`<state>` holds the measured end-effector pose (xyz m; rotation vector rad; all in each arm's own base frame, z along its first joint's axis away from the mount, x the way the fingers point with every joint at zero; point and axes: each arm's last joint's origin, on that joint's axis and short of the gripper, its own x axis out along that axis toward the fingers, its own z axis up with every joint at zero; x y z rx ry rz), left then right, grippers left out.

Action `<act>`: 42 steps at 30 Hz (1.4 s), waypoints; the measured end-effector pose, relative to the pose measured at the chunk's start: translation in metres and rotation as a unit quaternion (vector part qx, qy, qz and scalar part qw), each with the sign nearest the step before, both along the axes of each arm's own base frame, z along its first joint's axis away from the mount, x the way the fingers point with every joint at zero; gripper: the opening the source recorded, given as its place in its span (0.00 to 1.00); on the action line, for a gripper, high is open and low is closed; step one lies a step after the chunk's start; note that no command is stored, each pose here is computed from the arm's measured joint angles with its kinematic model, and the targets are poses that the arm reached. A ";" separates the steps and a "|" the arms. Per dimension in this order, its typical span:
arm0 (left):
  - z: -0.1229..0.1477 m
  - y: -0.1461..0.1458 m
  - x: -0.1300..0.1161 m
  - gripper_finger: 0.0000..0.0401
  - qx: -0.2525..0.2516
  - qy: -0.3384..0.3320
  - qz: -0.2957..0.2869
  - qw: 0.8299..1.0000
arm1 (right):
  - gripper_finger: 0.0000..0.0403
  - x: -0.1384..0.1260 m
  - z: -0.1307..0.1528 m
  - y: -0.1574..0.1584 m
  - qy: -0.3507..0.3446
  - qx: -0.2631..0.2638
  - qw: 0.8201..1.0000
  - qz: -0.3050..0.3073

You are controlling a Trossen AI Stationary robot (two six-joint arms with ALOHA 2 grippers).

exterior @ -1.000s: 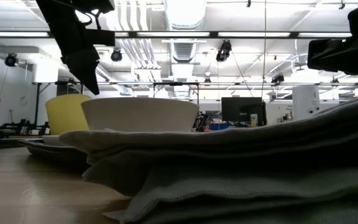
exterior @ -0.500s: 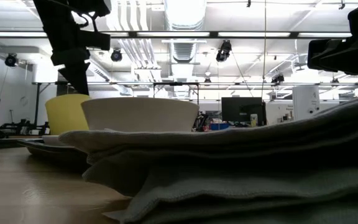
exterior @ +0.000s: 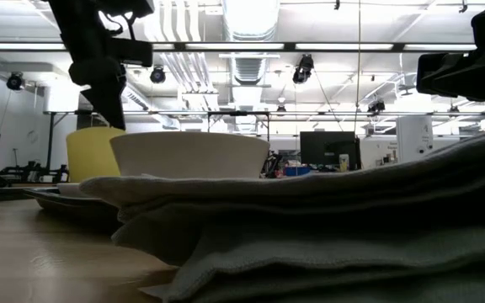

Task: Set up tray
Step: Adjust the yellow mug on the black serving tray

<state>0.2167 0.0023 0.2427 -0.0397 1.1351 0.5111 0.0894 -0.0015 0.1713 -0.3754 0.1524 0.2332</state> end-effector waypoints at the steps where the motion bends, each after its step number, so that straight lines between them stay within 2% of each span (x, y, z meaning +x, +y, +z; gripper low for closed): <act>1: 0.000 0.000 0.001 0.25 0.000 -0.002 -0.004 1.000 | 0.17 0.000 0.000 0.000 0.000 0.000 1.000 0.000; 22: 0.001 -0.002 0.004 0.25 -0.028 -0.013 -0.024 0.999 | 0.17 0.000 0.000 0.000 0.000 0.000 1.000 0.000; 30: 0.000 -0.006 0.005 0.25 -0.086 -0.015 -0.047 0.995 | 0.17 0.000 0.000 0.000 0.000 0.000 1.000 0.000; 35: 0.001 -0.005 0.006 0.25 -0.084 -0.022 -0.049 0.995 | 0.17 0.000 0.000 0.000 0.000 0.000 1.000 0.000; 42: 0.009 -0.002 0.012 0.25 -0.028 -0.053 -0.034 0.998 | 0.17 0.000 0.000 0.000 0.000 0.000 1.000 0.000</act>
